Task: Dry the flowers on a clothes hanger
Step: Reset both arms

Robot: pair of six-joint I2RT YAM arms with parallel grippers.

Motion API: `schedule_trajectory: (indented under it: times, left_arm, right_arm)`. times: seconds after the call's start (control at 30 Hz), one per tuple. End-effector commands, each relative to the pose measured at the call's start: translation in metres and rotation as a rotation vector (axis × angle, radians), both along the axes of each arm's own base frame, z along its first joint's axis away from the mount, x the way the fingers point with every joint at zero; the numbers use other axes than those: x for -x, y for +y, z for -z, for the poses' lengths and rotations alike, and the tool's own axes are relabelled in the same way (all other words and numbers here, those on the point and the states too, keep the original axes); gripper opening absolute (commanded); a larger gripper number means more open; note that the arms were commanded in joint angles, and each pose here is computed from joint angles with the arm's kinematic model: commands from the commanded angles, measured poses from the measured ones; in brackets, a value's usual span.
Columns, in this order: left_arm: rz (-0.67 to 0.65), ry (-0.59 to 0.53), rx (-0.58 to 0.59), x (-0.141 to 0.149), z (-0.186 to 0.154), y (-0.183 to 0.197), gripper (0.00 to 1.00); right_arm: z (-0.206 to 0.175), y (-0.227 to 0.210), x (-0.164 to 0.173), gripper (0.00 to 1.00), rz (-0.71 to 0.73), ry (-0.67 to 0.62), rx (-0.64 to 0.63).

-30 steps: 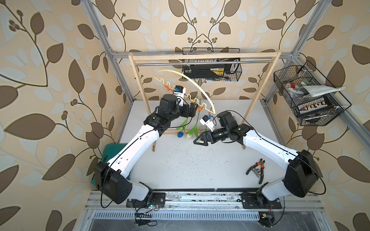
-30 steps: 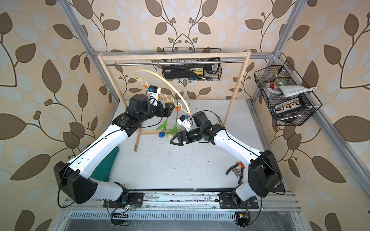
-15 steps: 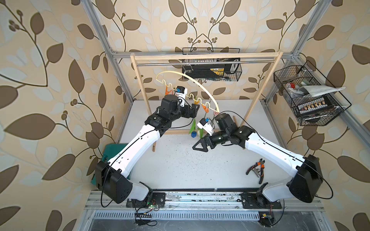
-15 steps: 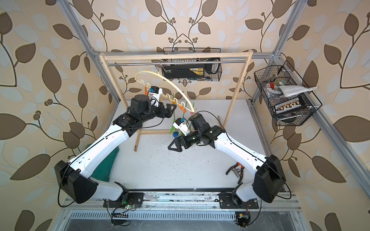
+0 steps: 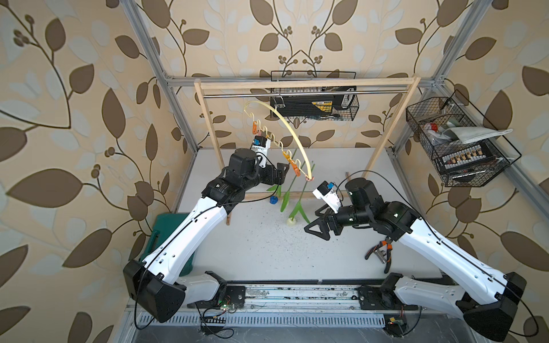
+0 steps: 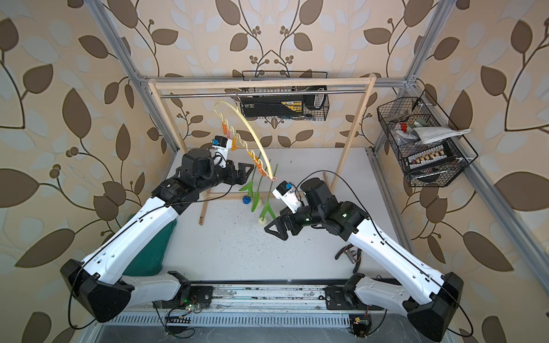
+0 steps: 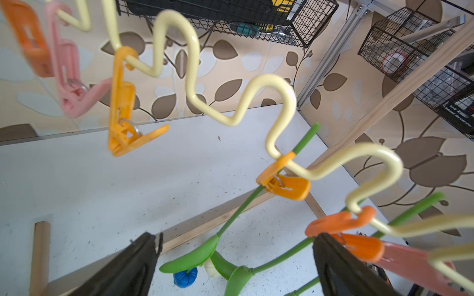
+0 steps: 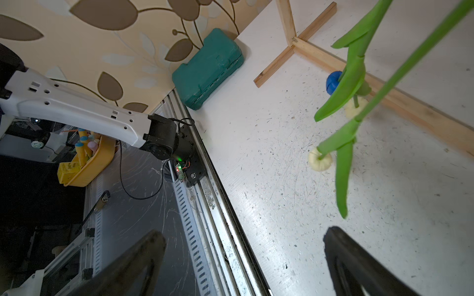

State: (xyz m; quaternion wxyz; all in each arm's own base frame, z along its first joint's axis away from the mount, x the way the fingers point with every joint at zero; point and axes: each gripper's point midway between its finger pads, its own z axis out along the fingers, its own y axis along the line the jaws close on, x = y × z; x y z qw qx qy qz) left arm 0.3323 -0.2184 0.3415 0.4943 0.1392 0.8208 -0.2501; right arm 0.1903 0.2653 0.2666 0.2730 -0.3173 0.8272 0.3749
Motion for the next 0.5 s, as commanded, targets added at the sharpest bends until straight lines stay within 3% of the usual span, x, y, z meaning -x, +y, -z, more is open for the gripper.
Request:
schedule_trajectory:
  times: [0.0, 0.13, 0.2, 0.47]
  left_arm:
    - [-0.048, -0.039, -0.069, 0.01, -0.002, 0.019, 0.99]
    - [-0.173, -0.065, -0.131, 0.013, 0.008, 0.049, 0.99]
    - [-0.258, -0.117, -0.138, 0.015, 0.011, 0.069, 0.99]
    - [-0.581, -0.307, -0.348, 0.001, 0.068, 0.148, 0.99]
  right_arm:
    - [-0.004, -0.012, 0.003, 0.99, 0.023, -0.017, 0.015]
    - [-0.013, -0.021, 0.002, 0.99, 0.047, -0.055, 0.011]
    - [-0.012, -0.036, -0.011, 0.99, 0.14, -0.106, 0.063]
    - [-0.002, -0.176, -0.102, 0.99, 0.879, -0.554, 0.468]
